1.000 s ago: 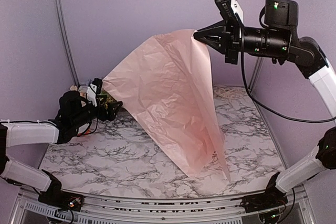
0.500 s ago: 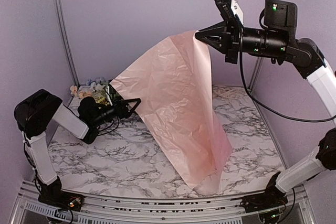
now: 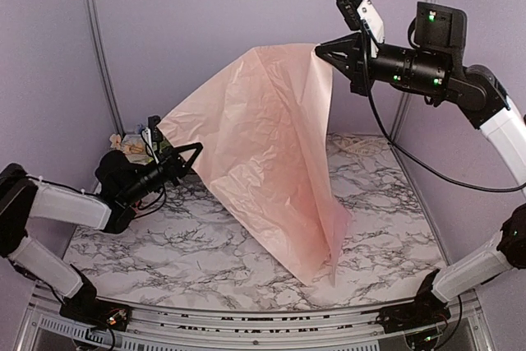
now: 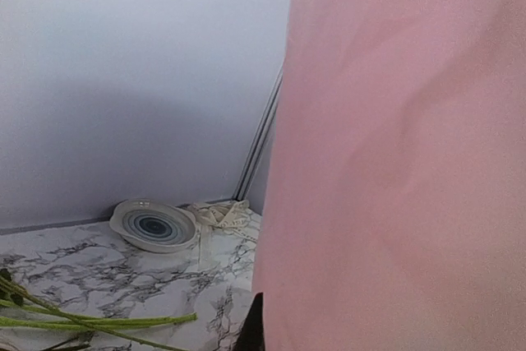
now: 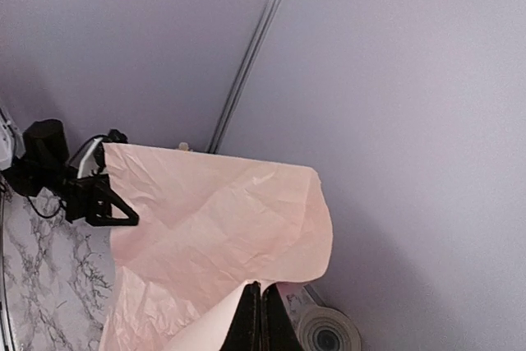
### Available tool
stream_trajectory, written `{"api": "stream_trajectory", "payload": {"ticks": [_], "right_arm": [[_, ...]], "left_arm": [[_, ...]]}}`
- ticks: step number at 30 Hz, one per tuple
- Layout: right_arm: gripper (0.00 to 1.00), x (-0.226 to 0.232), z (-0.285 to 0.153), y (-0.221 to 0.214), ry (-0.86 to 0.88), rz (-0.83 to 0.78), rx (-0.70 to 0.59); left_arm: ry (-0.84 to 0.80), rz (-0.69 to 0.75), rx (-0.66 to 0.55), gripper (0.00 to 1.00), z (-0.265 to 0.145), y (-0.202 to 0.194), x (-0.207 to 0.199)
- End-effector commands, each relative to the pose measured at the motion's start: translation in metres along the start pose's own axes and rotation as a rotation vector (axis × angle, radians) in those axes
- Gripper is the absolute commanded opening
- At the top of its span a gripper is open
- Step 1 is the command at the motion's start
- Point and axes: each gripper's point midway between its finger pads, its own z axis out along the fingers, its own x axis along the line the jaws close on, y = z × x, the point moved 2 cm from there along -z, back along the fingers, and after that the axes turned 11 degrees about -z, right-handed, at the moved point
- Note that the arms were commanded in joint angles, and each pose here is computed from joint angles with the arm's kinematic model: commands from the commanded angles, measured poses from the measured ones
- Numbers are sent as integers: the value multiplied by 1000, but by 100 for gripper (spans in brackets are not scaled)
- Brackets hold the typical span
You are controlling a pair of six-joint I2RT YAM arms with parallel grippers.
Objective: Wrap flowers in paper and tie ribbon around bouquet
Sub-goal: Unfold the folded wrapping paper at the center of the board.
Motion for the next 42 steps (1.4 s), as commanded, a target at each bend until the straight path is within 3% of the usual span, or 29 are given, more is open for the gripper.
{"api": "stream_trajectory", "payload": {"ticks": [1, 4, 8, 16, 23, 31, 34, 37, 42], "right_arm": [[0, -54, -25, -3, -312, 79, 74], [0, -74, -41, -5, -408, 121, 86], [0, -87, -49, -7, -479, 133, 116], [0, -108, -73, 20, -582, 125, 61], [0, -132, -59, 22, -676, 116, 78], [0, -208, 25, -81, -845, 81, 323], [0, -204, 74, -129, -793, 63, 407], [0, -189, 116, -183, -736, 89, 481], [0, -164, 155, -274, -703, 105, 635]], "left_arm": [[85, 186, 120, 0, -25, 9, -38], [124, 186, 173, 0, -42, 19, -59], [56, 160, 214, 0, -59, 19, -96], [-23, 258, 326, 0, -69, 25, -154], [-25, 270, 298, 0, -53, 54, -170], [113, 204, 316, 0, -17, 49, -131], [163, 129, 297, 0, -8, 53, -107], [293, 13, 307, 0, -5, 46, -58], [367, -159, 400, 0, -10, -10, -1]]}}
